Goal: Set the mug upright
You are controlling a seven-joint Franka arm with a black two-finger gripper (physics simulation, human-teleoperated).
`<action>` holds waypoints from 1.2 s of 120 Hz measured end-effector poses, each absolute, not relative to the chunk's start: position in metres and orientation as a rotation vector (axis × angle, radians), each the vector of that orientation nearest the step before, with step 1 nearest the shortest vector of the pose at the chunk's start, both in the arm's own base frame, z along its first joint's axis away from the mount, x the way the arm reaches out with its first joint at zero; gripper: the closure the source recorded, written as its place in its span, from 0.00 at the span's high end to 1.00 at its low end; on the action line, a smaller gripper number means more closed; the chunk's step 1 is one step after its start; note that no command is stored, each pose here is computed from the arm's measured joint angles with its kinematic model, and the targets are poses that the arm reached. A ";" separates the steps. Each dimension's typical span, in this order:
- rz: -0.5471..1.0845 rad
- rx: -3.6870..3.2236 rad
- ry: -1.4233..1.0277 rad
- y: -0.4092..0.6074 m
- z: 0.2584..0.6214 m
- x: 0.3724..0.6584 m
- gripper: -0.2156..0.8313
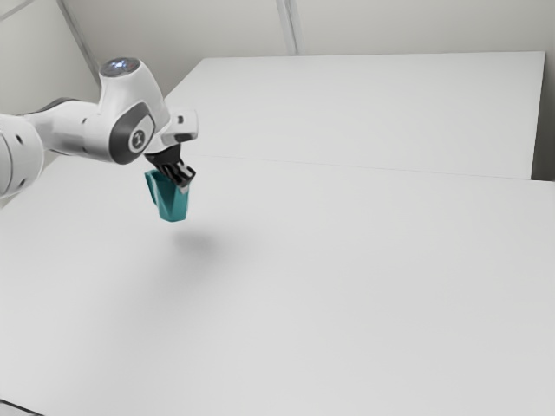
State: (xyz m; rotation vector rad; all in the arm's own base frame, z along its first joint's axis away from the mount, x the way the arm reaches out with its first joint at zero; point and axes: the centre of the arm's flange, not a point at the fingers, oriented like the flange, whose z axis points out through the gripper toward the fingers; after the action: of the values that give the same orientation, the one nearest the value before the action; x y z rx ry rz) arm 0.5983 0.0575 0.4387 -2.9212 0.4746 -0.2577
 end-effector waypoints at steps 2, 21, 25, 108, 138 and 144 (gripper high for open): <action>-0.263 -2.909 0.467 0.055 0.438 0.597 0.04; -0.311 -2.856 0.364 0.025 0.431 0.576 0.05; -0.319 -2.853 0.338 0.018 0.430 0.568 0.05; -0.412 -2.734 -0.131 -0.052 0.382 0.496 0.05; -0.389 -2.725 -0.294 -0.060 0.351 0.494 0.05; -0.380 -2.719 -0.315 -0.060 0.343 0.495 0.05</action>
State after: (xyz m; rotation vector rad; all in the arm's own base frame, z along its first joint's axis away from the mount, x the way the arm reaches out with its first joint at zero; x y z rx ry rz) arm 0.4947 -0.0604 0.3428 -2.7195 -0.3154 -0.3796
